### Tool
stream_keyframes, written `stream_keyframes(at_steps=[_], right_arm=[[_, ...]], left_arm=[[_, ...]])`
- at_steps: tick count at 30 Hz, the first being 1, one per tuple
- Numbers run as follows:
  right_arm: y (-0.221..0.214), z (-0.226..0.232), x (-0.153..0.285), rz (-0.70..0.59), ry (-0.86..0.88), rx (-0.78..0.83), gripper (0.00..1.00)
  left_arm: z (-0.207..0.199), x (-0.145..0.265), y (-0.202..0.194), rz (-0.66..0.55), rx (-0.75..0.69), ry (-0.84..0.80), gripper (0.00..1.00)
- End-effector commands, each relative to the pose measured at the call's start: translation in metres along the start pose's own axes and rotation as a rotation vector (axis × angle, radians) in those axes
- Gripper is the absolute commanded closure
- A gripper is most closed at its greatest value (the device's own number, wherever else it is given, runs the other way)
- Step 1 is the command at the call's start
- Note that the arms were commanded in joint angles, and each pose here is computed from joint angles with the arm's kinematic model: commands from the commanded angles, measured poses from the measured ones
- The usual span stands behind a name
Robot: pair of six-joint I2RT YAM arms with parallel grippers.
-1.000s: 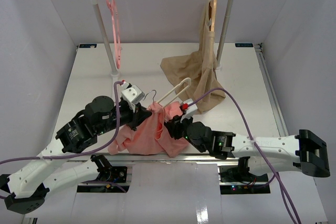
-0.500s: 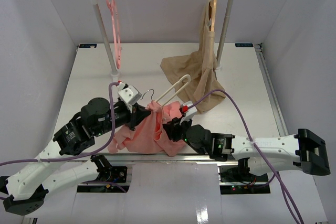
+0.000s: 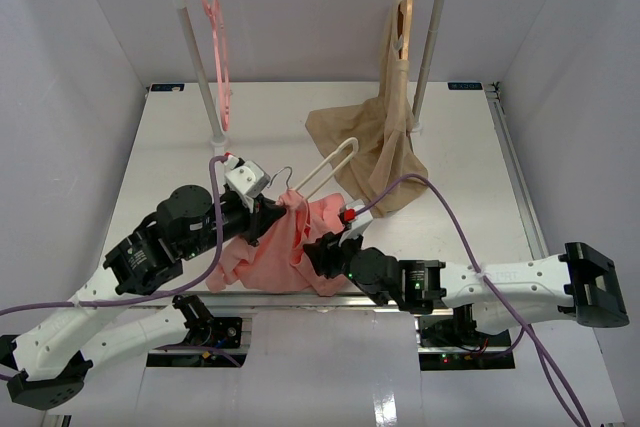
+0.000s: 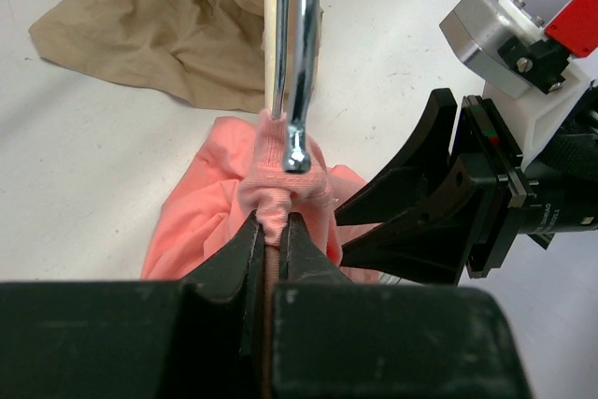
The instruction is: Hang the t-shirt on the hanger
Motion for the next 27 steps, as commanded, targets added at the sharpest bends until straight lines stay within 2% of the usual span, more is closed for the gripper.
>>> stream_keyframes(at_steps=[1,19,21,22,23,24,25,27], right_arm=[[0.014,0.004,-0.004,-0.026,-0.061,-0.062,0.55],[0.001,0.016,-0.023,0.022,-0.116,-0.052,0.54],[-0.003,0.019,-0.027,0.037,-0.115,-0.027,0.61],[-0.005,0.020,-0.029,0.043,-0.117,-0.016,0.70],[-0.007,0.019,-0.030,0.047,-0.125,-0.010,0.83],[-0.008,0.019,-0.030,0.050,-0.128,-0.008,0.89],[-0.010,0.016,-0.030,0.056,-0.139,0.000,0.92],[-0.011,0.004,-0.026,0.062,-0.188,0.013,0.92]], left_arm=[[-0.001,-0.002,0.016,-0.063,-0.002,0.001,1.00],[0.002,-0.004,0.015,-0.076,-0.001,0.017,1.00],[0.003,-0.003,0.016,-0.078,-0.005,0.018,1.00],[0.002,-0.002,0.016,-0.080,-0.007,0.017,1.00],[0.002,-0.001,0.017,-0.083,-0.009,0.014,1.00],[0.002,0.000,0.018,-0.086,-0.010,0.014,1.00],[0.001,0.003,0.020,-0.091,-0.012,0.012,1.00],[0.000,0.010,0.023,-0.096,-0.015,0.004,1.00]])
Point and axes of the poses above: each gripper's point midway between its finger pads, its own x axis back along the fingers, its own z axis along the line the jaws close on, y = z × x, the point moved 1 cm from there along x, back along the fingers, and after that the axes turned 12 degrees about x, right-handed, at the moved point
